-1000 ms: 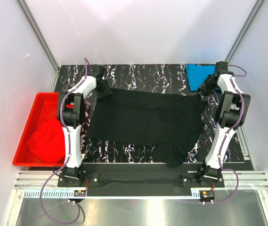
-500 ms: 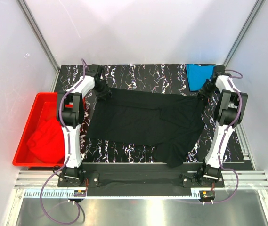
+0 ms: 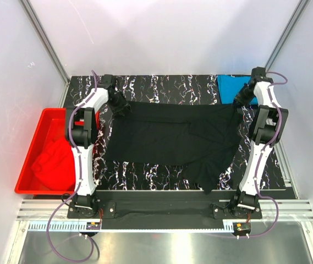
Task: Fold and stack the t-shirts
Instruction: Fold the tshirt
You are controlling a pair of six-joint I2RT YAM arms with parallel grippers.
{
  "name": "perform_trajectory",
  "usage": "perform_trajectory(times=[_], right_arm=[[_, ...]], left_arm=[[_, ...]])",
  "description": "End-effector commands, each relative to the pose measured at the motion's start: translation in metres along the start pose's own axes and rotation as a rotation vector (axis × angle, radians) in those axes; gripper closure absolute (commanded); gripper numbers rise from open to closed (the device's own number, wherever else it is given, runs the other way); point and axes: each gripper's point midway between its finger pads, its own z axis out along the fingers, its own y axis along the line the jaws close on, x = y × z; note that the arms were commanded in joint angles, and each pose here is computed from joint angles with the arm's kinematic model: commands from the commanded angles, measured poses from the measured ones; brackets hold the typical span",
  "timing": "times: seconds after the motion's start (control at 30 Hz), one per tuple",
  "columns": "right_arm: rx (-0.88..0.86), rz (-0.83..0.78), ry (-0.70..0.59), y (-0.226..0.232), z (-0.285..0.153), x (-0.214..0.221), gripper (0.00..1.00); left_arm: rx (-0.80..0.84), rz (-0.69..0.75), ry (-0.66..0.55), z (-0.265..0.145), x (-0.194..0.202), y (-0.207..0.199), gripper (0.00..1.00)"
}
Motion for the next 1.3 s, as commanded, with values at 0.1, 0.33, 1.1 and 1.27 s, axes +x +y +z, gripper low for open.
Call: perform_trajectory(times=[0.1,0.33,1.1,1.27], right_arm=[[0.091,-0.001,-0.028,-0.009,-0.037,-0.017,0.55],[0.169,0.008,0.003,-0.023,-0.126,0.034,0.39],[-0.076,-0.145,0.457,-0.066,-0.211,0.392,0.63],[-0.079,-0.151,0.482,-0.071,-0.19,0.408,0.66]], left_arm=[[0.004,0.056,-0.049,-0.035,-0.008,-0.01,0.36],[-0.037,0.208,-0.113,-0.109,0.028,-0.022,0.23],[-0.458,0.1,-0.06,-0.145,0.165,0.114,0.48],[-0.401,0.099,-0.076,-0.158,0.17,0.109,0.49]])
